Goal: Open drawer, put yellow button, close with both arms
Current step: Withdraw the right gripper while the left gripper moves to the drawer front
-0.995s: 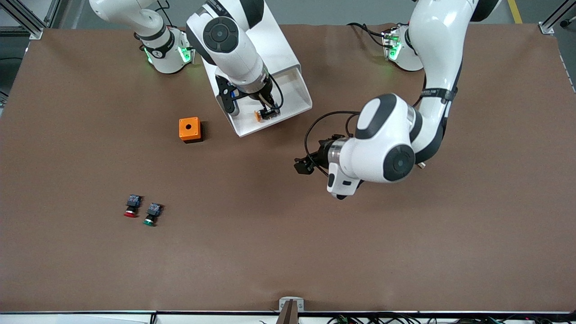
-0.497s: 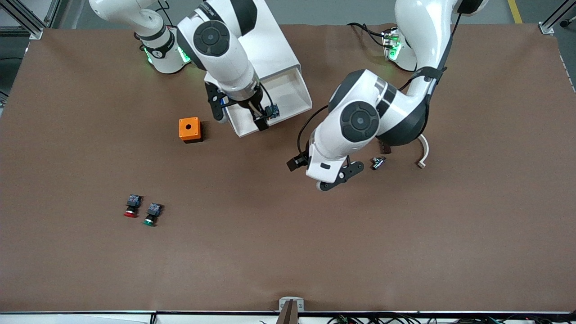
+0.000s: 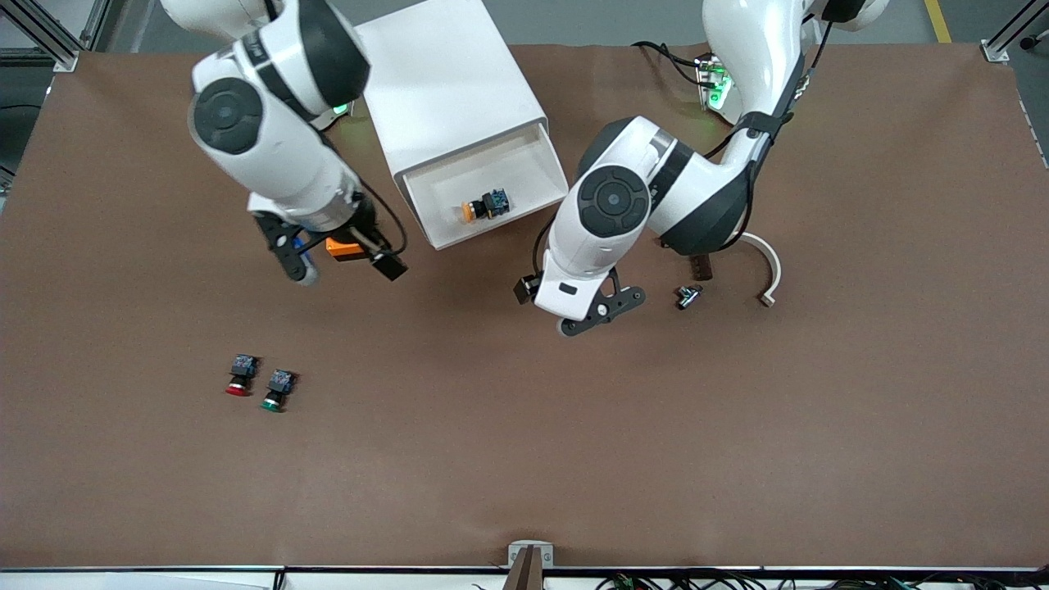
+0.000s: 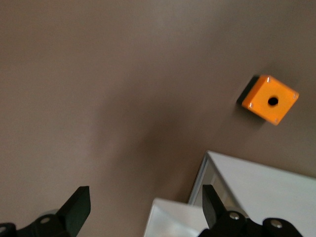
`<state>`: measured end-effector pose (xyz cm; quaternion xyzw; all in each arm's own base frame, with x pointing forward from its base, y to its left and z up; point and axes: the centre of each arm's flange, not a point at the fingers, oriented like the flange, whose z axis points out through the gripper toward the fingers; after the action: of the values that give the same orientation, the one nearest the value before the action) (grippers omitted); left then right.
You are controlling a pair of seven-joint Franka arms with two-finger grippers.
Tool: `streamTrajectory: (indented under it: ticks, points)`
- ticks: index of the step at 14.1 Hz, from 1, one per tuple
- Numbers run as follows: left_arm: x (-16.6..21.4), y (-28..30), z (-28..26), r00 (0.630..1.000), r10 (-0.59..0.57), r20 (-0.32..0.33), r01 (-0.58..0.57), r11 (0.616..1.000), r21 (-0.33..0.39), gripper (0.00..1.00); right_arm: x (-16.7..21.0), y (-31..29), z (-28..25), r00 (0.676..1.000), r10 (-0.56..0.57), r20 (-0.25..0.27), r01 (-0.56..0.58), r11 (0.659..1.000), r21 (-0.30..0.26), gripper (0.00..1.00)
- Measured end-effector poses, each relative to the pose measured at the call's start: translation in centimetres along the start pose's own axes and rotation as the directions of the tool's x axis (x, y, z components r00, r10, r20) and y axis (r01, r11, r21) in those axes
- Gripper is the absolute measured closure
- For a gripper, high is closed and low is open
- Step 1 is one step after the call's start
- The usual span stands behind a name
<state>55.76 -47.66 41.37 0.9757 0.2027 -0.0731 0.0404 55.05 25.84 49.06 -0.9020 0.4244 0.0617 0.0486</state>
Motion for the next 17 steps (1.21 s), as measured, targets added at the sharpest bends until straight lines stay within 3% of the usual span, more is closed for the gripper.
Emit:
streamTrajectory:
  ticks: [3,7,13,17]
  points:
    - [-3.5,1.5,1.3,0.999,0.053,0.004,-0.053,0.998,0.023,0.00,6.3,2.3,-2.0,0.996,-0.086,-0.005,0.086,0.996,0.014,0.00]
    - [-7.6,2.6,3.7,0.994,0.105,0.021,-0.106,0.992,0.062,0.00,12.6,5.6,-3.3,0.969,-0.245,-0.028,0.245,0.970,-0.009,0.00]
    - [-11.5,3.5,5.7,0.989,0.144,0.035,-0.147,0.985,0.096,0.00,20.1,11.3,-6.2,0.864,-0.501,-0.051,0.501,0.865,-0.021,0.00]
    - [-14.1,4.1,6.3,0.993,0.114,0.032,-0.116,0.988,0.104,0.00,24.0,15.2,-8.2,0.749,-0.658,-0.077,0.657,0.753,-0.048,0.00]
